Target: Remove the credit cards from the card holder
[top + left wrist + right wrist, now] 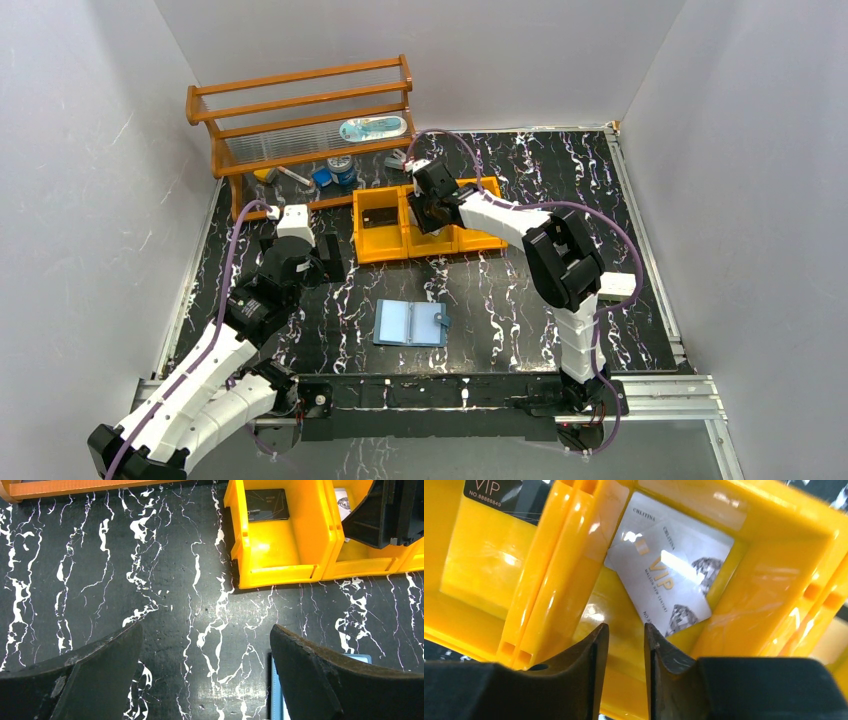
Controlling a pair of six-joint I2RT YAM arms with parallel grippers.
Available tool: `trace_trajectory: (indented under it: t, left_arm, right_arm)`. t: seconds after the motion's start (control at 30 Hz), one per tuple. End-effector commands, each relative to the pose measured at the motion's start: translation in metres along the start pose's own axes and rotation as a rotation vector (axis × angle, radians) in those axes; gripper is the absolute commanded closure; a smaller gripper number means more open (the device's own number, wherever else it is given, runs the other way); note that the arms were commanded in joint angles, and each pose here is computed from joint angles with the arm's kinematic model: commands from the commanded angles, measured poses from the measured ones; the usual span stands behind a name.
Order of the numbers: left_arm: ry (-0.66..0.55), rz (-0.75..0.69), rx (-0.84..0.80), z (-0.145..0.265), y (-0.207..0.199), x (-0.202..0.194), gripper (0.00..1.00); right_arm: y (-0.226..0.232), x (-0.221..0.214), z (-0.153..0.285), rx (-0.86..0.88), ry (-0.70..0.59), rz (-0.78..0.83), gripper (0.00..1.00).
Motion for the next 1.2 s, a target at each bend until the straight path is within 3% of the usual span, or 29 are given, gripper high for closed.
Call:
trace_trajectory:
  t: [0.0, 0.43, 0.77, 1.17]
  left_arm:
    - [-0.007, -0.006, -0.008, -0.001, 0.0, 0.001, 0.02]
    - [-0.008, -0.006, -0.012, -0.001, 0.0, 0.0, 0.02]
    - [-0.002, -0.009, -0.015, -0.002, -0.001, 0.0, 0.02]
    - [0.002, -0.008, -0.013, -0.003, 0.0, -0.001, 0.02]
  right_arm:
    - [0.009, 0.008, 0.022, -0.01, -0.03, -0.229, 0.62]
    - [-0.004, -0.02, -0.019, -0.158, 0.063, -0.337, 0.62]
    - [-0.025, -0.007, -0.032, -0.336, -0.038, -0.283, 0.59]
    - [-0.021, 0.009, -0.036, -0.343, -0.144, -0.126, 0.56]
Point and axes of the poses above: each gripper's point midway between its finger pads, its own z axis back along the fingers, its own y axis along the line the jaws close on, x = y × z, the point moved 6 cm from there along z, back along the fingers, and after that the axes turned 11 degrees about -z, right-handed, at the moved point
